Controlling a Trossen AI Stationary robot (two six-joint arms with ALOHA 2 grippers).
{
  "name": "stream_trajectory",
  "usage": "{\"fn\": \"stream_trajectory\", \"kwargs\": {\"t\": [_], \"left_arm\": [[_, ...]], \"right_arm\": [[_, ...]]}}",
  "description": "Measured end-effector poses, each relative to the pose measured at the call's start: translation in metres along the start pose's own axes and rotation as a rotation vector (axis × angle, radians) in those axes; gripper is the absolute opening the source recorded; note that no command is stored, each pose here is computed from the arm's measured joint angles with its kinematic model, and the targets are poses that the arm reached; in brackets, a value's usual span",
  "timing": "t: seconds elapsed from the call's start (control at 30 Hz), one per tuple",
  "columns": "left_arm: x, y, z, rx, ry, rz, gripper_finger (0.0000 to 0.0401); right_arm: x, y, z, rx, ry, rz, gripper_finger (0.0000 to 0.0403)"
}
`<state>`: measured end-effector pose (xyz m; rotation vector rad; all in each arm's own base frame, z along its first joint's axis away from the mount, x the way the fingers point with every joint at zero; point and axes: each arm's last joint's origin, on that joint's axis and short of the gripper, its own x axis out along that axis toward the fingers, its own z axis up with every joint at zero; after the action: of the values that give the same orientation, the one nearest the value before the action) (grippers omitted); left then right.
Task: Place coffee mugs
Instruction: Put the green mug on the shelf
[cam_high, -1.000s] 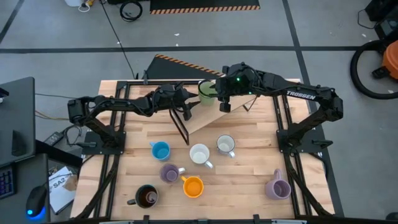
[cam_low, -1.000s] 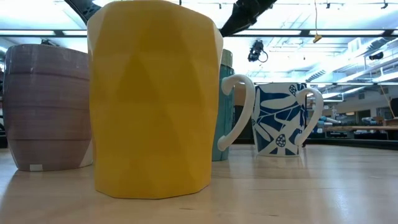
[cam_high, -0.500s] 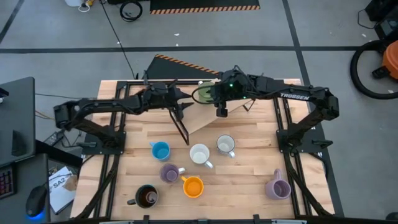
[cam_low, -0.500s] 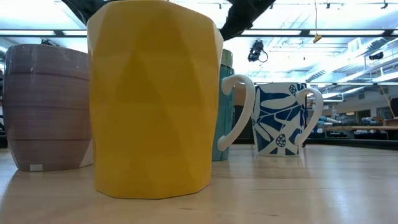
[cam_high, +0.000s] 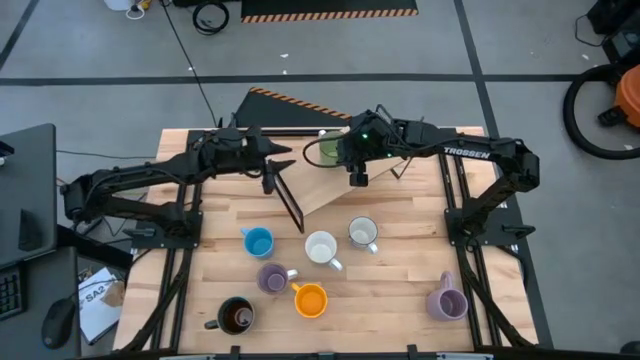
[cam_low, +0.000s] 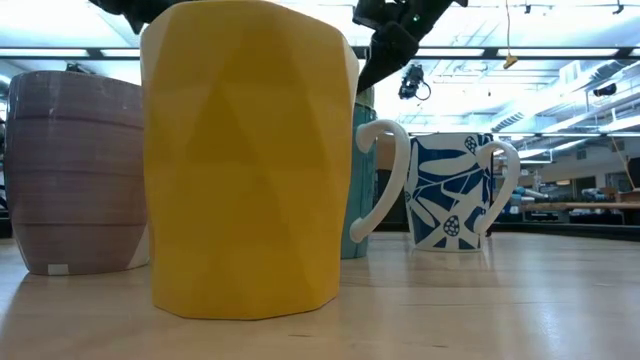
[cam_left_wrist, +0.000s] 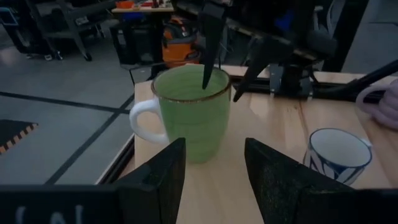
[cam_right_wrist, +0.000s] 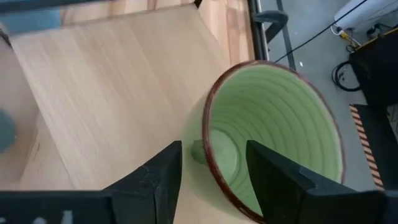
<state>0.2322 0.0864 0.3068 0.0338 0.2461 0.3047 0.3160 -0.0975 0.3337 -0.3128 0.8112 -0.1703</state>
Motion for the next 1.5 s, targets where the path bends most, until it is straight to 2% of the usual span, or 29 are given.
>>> {"fn": "stream_trajectory", "kwargs": {"t": [0.63, 0.83, 1.2, 1.5], "left_arm": [[-0.004, 0.000, 0.001, -0.021, 0.004, -0.001, 0.0171], [-0.004, 0.000, 0.001, -0.021, 0.004, -0.001, 0.0171], [-0.004, 0.000, 0.001, -0.019, 0.004, -0.001, 0.0171], [-0.003, 0.001, 0.001, -0.019, -0.003, 0.003, 0.0171]], "right_arm": [[-0.001, -0.003, -0.002, -0.107, -0.007, 0.021, 0.0123], [-0.001, -0.009, -0.006, -0.098, 0.008, 0.019, 0.0100], [-0.004, -0.020, -0.015, -0.091, 0.030, 0.036, 0.0092], [-0.005, -0.012, -0.010, -0.129, -0.011, 0.086, 0.0068]]}}
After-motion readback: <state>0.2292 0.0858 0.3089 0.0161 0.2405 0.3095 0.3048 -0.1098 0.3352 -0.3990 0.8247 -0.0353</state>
